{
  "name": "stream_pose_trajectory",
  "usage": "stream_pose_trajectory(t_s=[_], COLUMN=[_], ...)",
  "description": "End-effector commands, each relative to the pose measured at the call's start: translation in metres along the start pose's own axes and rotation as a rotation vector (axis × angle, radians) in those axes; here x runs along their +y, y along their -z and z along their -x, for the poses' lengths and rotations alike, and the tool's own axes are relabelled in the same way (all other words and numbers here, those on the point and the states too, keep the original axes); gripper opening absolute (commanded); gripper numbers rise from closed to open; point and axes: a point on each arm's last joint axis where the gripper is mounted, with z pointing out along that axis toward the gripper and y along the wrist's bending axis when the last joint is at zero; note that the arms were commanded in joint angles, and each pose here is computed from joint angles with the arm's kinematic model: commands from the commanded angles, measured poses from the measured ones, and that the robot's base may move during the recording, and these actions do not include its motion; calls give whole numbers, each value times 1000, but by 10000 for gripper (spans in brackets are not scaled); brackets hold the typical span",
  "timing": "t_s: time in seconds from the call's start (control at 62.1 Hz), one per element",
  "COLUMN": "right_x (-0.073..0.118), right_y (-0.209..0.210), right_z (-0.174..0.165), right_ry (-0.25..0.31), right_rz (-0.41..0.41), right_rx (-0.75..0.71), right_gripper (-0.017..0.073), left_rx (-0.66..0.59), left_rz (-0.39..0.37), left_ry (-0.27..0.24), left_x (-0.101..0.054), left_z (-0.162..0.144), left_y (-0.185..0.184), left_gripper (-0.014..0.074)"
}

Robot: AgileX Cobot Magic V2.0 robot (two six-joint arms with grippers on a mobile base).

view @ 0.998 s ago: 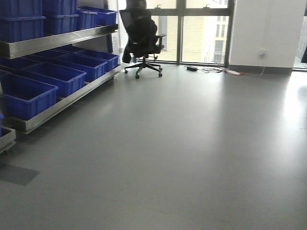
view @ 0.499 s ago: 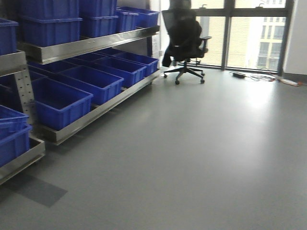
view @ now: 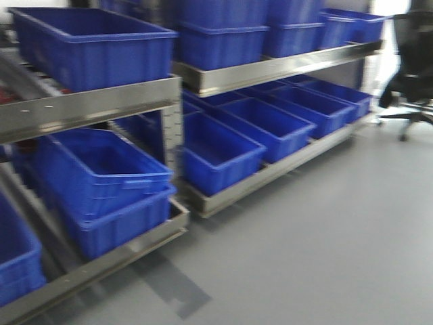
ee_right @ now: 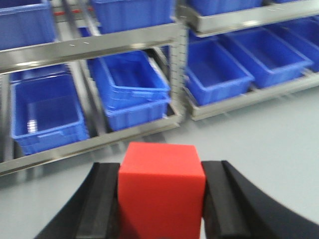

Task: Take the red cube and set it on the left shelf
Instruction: 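Drive the base to the blue crate shelf holding the red cube, then lower the right gripper with the red cube into the blue crate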

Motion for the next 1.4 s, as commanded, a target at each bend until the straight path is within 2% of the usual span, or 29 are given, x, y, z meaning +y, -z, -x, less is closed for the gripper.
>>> stream_pose_trajectory(t_s=[0.0,1.385], right_x=[1,1], right_y=[2,2], right_z=[15,15], right_ry=[17,17], right_rz=[4,3], right_rx=[-104,-103], right_gripper=[195,195], left_rx=[-79,-79], left_rz=[-2,-2], left_ry=[6,6], left_x=[0,0], left_z=[1,1], left_y=[0,0], left_gripper=[101,101])
